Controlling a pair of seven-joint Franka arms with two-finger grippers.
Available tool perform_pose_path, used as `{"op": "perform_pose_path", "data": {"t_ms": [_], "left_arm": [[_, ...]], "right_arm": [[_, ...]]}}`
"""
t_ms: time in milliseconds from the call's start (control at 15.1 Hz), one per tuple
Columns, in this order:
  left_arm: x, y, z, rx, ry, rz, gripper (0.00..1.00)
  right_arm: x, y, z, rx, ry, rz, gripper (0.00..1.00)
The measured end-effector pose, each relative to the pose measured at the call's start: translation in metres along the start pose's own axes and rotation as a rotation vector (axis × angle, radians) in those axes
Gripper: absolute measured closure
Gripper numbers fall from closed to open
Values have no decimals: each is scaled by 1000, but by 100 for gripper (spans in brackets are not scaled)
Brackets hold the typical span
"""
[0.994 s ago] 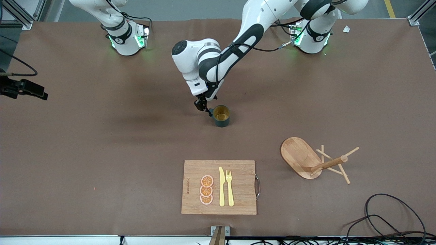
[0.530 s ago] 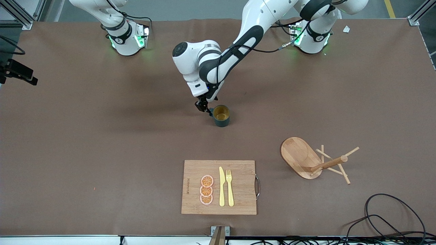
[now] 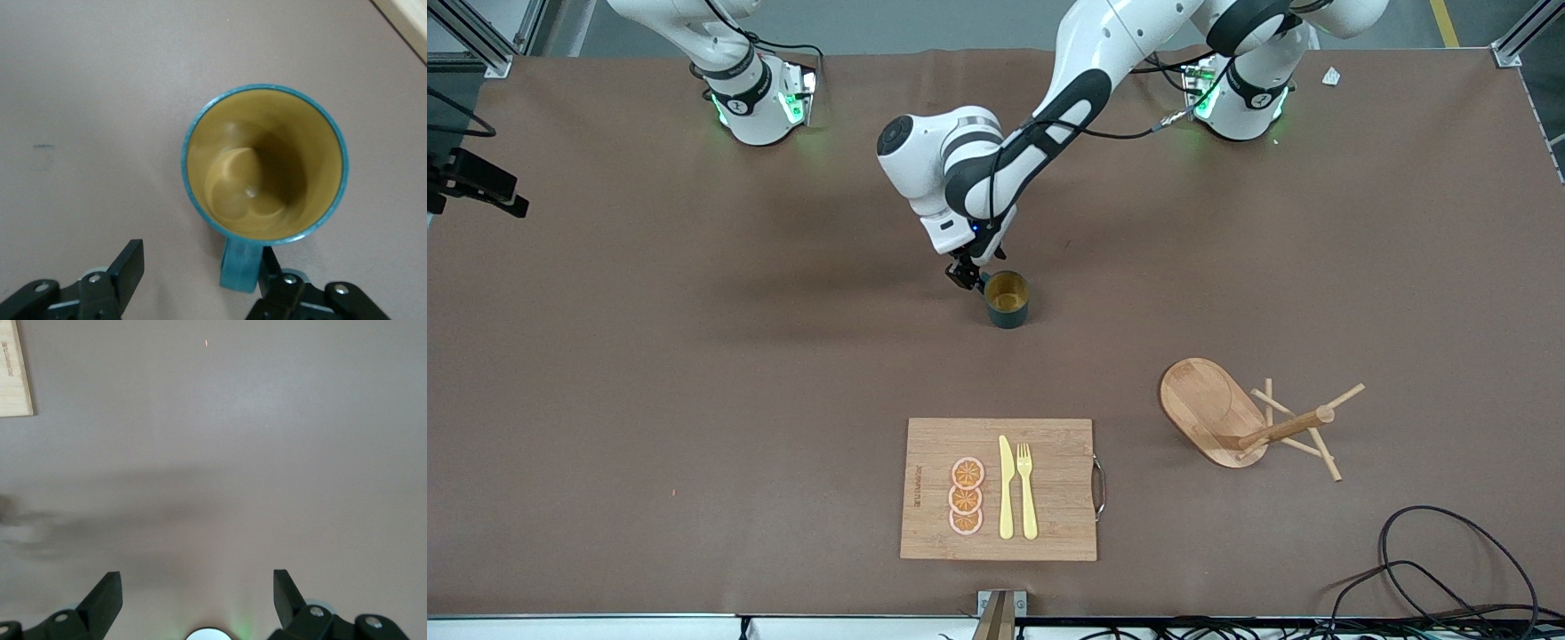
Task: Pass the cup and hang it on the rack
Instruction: 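Lower the left gripper and grasp the mug handle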
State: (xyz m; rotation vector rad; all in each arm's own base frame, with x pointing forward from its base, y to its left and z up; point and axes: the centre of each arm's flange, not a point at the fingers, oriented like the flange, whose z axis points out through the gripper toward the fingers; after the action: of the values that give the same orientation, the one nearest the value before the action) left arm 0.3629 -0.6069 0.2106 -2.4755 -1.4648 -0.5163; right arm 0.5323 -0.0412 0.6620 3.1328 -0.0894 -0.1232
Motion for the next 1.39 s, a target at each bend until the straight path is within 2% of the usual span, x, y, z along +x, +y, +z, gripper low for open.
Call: {"op": "perform_pose_path", "data": {"t_ms": [199, 398, 862, 1392], "left_arm": [[-1, -2, 0, 3, 6, 13, 31], [-11, -8, -4, -5, 10, 83, 37], [-40, -24, 3, -75, 86, 171, 40], [-37, -18, 4, -148, 155, 203, 40]], "right_arm": [[-6, 1, -1, 1, -11, 1, 0], [-13, 1, -1, 4, -14, 0, 0], [-15, 2, 0, 5, -5, 1, 0], [-12, 1, -2, 8, 24, -36, 0]]}}
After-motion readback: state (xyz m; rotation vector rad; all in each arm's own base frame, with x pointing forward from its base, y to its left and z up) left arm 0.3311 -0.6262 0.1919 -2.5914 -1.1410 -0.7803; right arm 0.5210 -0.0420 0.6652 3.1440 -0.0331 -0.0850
